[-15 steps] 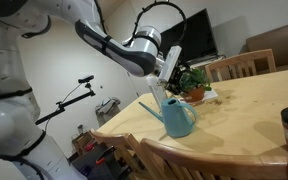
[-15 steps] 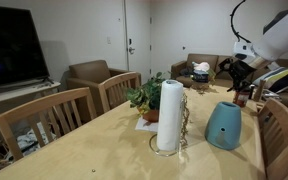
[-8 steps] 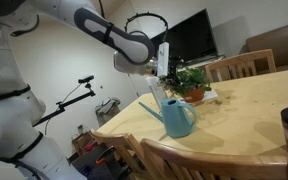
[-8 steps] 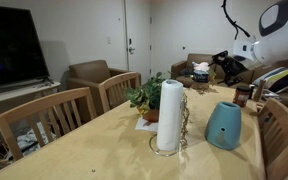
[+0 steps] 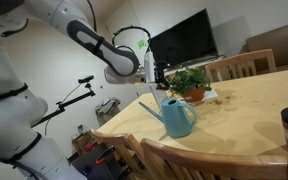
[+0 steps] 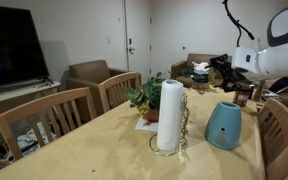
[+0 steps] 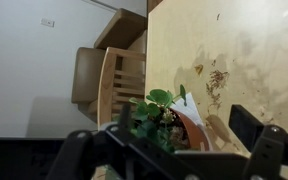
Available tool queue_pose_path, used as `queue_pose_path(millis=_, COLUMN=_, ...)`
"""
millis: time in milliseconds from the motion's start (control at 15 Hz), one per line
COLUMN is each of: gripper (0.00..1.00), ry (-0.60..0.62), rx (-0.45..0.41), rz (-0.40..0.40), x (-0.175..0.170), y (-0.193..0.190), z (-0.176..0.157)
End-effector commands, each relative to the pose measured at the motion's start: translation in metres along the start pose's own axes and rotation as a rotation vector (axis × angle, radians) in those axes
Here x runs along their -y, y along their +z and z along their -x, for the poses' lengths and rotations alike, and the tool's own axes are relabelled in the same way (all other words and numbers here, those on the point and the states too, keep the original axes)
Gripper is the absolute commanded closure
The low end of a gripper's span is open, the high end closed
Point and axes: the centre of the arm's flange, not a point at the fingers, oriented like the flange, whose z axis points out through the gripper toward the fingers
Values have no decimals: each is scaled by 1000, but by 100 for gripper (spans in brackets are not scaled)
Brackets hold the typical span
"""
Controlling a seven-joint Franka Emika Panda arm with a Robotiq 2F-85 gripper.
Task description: Use the watering can to water the plant
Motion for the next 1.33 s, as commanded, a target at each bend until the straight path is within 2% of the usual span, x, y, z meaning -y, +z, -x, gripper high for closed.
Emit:
queue_pose_path(millis=0, gripper=0, ry=36, rx=32, rz=50, x=48, y=-36, z=55)
queue_pose_path(millis=267, gripper=0, ry=89, rx=85, rz=61, x=68, y=-64, z=71)
queue_pose_path(millis=533, gripper=0, ry=164, rx=108, rz=-1, x=94, y=-72, z=83)
queue_pose_path(millis=667, gripper=0, ry=207, rx=115, rz=-55, x=108, y=-64, z=91)
queue_pose_path(millis=867, gripper=0, ry=254, rx=121, rz=-83, x=118, y=-54, z=99)
queue_pose_path(millis=1267, gripper=0, ry=308, rx=62, rz=-164, x=121, y=-25, z=88)
